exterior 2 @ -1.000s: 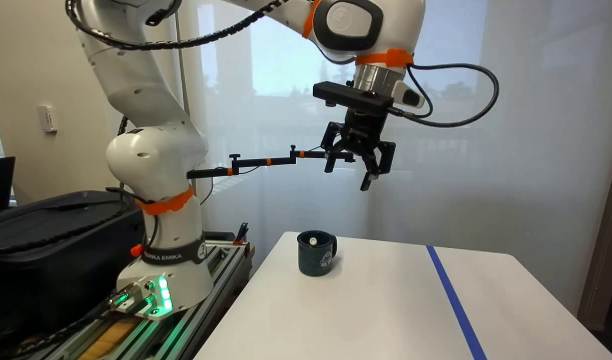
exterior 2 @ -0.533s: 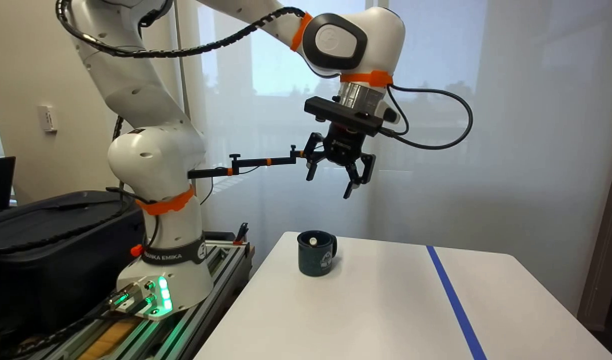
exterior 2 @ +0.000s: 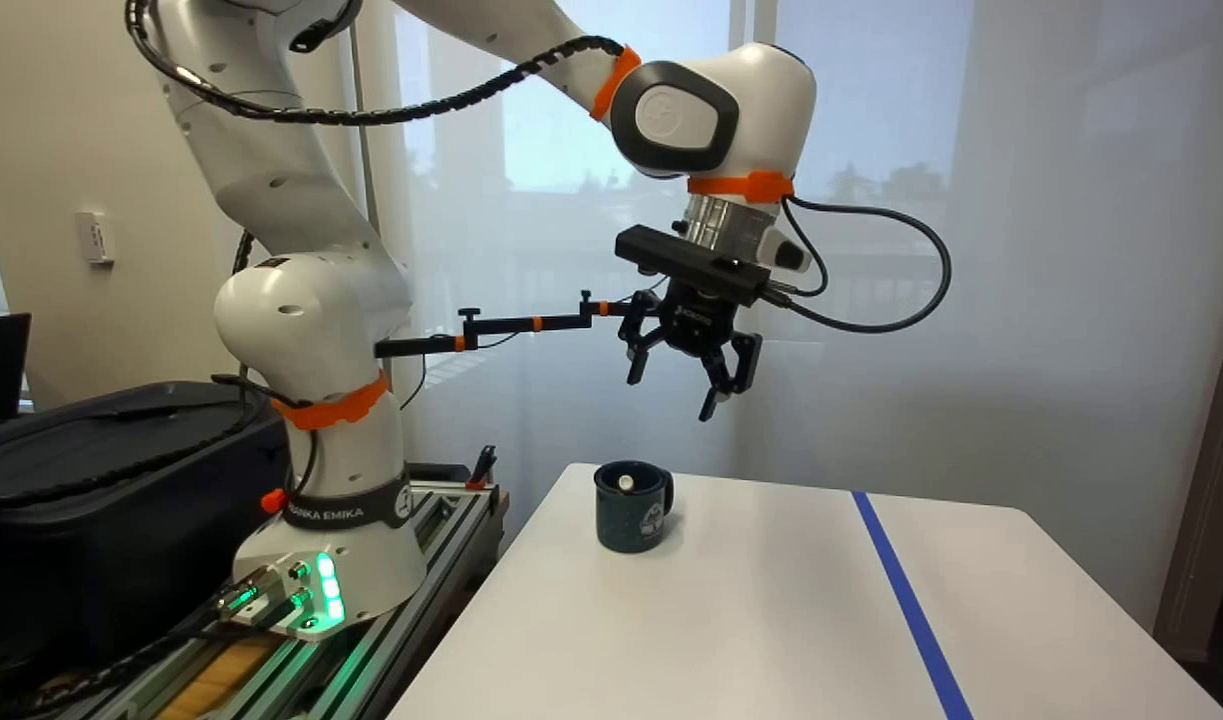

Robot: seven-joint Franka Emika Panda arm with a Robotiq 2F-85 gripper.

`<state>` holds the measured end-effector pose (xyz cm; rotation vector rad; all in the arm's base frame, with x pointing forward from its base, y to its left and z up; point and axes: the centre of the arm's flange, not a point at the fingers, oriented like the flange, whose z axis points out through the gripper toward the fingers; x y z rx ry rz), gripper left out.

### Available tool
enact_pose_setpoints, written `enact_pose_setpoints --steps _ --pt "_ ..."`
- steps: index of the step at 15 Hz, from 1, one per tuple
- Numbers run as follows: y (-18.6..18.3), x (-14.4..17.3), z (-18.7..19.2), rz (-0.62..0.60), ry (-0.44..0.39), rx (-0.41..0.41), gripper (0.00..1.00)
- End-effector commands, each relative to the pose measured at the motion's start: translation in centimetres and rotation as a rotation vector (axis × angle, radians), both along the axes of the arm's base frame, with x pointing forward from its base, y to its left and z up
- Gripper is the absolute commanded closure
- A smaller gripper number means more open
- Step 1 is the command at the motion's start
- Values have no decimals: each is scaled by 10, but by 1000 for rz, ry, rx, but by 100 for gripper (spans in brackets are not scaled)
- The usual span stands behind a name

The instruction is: Remove the marker from the cup

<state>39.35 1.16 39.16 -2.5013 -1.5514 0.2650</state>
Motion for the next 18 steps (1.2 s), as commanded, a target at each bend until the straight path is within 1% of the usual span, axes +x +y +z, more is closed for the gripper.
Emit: enact_pose_setpoints --steps 1,3,8,12,14,15,18 --pt "21 -8 -17 17 -17 32 0" --pt "34 -17 -28 59 -23 34 0" --pt "61 -47 -55 202 -34 9 0" --pt "78 -74 -76 327 -65 2 0" --pt "84 -84 -81 375 -92 6 0" --pt "87 -84 -80 394 -108 11 0" --pt "95 -79 -67 425 -199 40 0"
